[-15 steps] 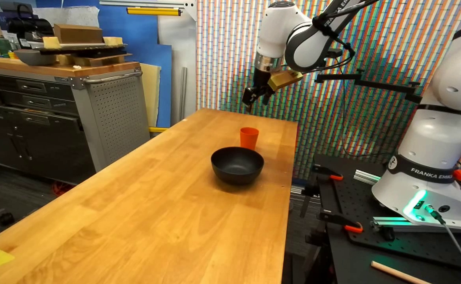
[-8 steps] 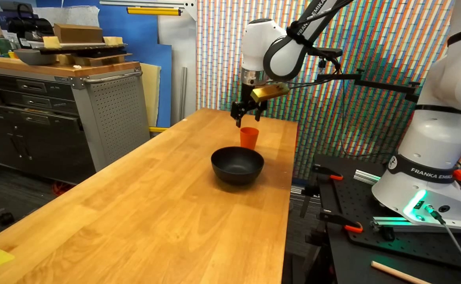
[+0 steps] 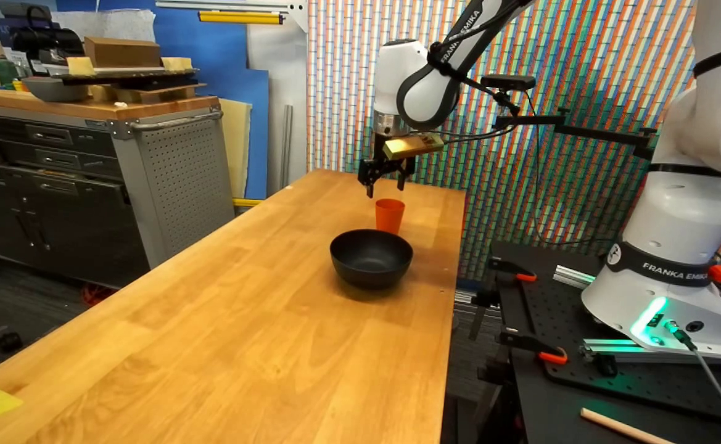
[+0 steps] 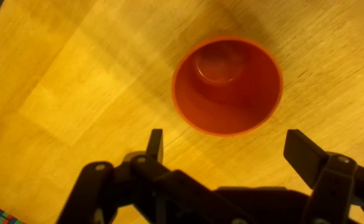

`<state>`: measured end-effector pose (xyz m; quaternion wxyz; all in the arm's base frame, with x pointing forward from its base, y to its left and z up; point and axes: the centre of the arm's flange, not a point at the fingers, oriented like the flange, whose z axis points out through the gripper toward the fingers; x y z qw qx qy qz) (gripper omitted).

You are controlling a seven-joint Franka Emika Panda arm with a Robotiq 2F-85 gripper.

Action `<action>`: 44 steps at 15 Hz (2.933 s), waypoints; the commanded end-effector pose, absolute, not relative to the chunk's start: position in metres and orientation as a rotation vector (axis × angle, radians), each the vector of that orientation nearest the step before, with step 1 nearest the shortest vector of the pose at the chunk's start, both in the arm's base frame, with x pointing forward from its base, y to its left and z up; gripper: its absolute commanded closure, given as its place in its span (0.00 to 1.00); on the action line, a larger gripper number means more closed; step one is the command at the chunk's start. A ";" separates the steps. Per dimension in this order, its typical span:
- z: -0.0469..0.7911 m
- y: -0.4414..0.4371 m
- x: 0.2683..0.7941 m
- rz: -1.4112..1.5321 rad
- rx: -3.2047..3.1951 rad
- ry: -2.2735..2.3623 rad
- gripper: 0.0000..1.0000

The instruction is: Put the cup in the bowl

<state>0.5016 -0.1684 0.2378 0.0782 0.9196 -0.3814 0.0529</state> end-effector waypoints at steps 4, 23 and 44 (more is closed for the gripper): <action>0.223 -0.181 0.513 0.102 2.771 -1.221 0.00; 0.285 -0.151 0.492 0.040 2.849 -1.314 0.47; 0.282 0.055 0.451 0.044 3.108 -0.683 0.47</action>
